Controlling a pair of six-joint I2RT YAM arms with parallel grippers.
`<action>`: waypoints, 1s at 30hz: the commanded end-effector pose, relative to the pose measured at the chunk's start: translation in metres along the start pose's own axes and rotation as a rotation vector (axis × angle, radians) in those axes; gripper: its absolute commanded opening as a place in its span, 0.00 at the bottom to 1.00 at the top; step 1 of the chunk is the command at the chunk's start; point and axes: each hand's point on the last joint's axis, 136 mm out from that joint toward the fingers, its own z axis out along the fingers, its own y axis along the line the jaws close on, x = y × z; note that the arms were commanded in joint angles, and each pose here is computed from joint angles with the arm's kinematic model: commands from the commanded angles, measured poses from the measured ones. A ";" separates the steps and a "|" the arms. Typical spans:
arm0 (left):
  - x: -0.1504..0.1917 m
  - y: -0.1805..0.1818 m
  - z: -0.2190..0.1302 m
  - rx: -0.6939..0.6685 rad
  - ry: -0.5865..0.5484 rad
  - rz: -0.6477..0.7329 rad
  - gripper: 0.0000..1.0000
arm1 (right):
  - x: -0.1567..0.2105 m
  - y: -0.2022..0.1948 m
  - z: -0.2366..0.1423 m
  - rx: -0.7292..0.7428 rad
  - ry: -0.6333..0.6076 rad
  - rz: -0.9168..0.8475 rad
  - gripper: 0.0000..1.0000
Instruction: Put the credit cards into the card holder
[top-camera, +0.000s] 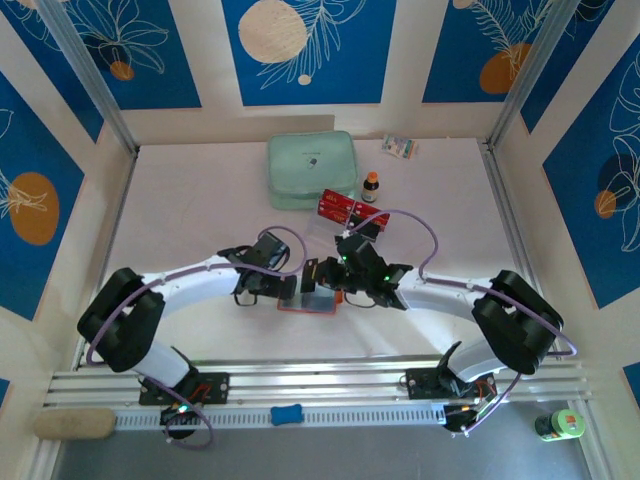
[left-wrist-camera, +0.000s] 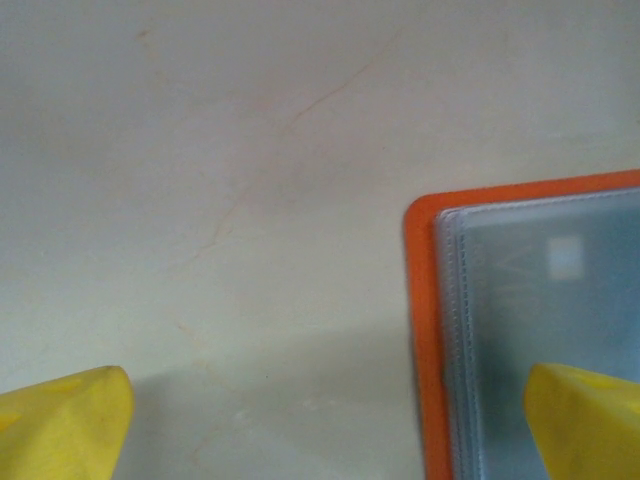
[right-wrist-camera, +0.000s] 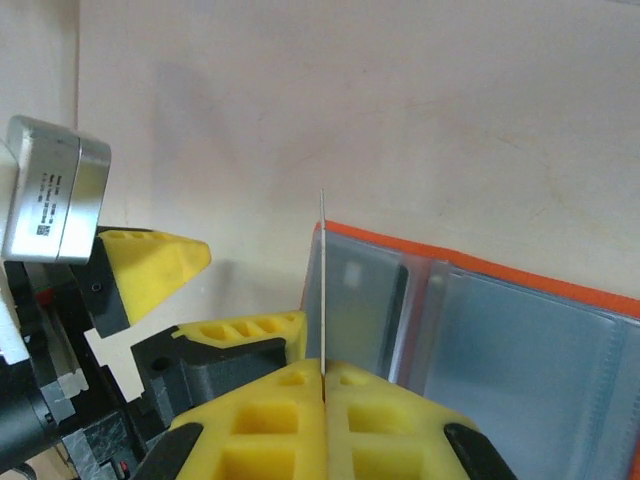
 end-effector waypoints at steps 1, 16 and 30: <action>0.012 0.006 0.007 -0.033 0.030 0.021 1.00 | -0.004 -0.009 0.000 0.021 -0.057 0.032 0.00; 0.024 0.013 0.008 -0.051 0.046 0.000 1.00 | 0.002 -0.022 0.003 0.058 -0.072 0.052 0.00; 0.025 0.014 0.008 -0.052 0.043 -0.004 1.00 | 0.008 -0.022 0.015 0.053 -0.057 0.041 0.00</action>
